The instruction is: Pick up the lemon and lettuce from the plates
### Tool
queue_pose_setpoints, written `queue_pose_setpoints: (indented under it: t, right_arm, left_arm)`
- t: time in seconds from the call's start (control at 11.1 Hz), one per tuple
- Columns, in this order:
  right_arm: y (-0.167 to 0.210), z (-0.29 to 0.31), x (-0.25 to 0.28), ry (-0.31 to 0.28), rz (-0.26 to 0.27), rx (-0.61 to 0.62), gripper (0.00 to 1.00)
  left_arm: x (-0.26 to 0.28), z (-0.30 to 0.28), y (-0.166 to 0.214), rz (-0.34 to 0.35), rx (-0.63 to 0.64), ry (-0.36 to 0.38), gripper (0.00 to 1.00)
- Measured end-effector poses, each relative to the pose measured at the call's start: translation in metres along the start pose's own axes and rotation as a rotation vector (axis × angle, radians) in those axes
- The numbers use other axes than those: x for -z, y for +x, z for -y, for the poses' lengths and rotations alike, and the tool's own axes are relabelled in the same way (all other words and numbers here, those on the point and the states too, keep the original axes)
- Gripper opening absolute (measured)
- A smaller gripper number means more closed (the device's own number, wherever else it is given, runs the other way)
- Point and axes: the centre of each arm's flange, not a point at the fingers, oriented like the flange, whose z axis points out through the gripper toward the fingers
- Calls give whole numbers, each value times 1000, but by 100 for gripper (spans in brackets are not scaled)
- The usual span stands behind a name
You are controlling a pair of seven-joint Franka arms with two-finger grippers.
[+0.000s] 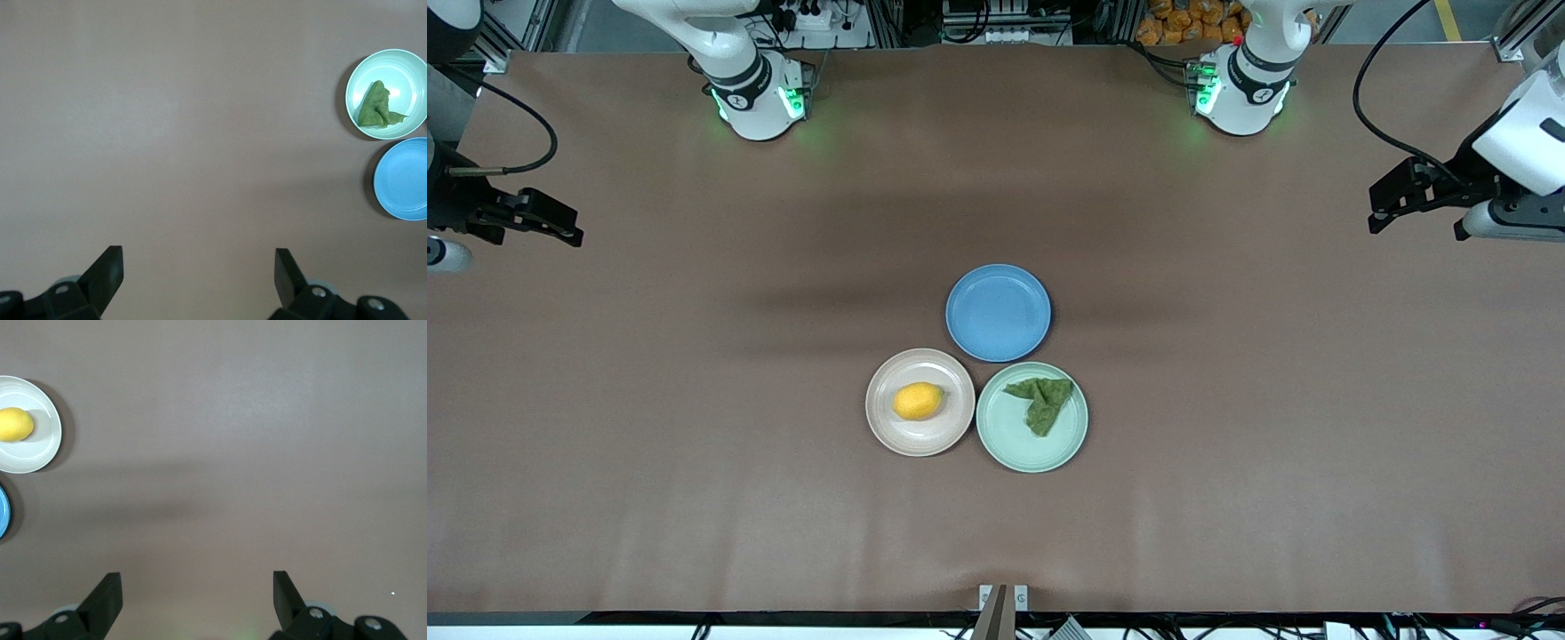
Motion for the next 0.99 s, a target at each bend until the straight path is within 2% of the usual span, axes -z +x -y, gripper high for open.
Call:
queue_pose_setpoints:
  t: [0.27,0.54,0.72,0.99]
  right_arm:
    - [0,2,0,0,0,4,100]
    - [-1,6,0,41,5,5,100]
    - [-1,11,0,47,6,6,100]
    - [-3,44,0,45,8,-36,100]
  left_arm:
    - [-2,0,1,4,-1,-1,100]
    - [-11,-2,4,21,-4,-3,100]
    - [-20,-13,10,25,-26,-8,100]
    - [-41,-61,35,-60,-108,-34,100]
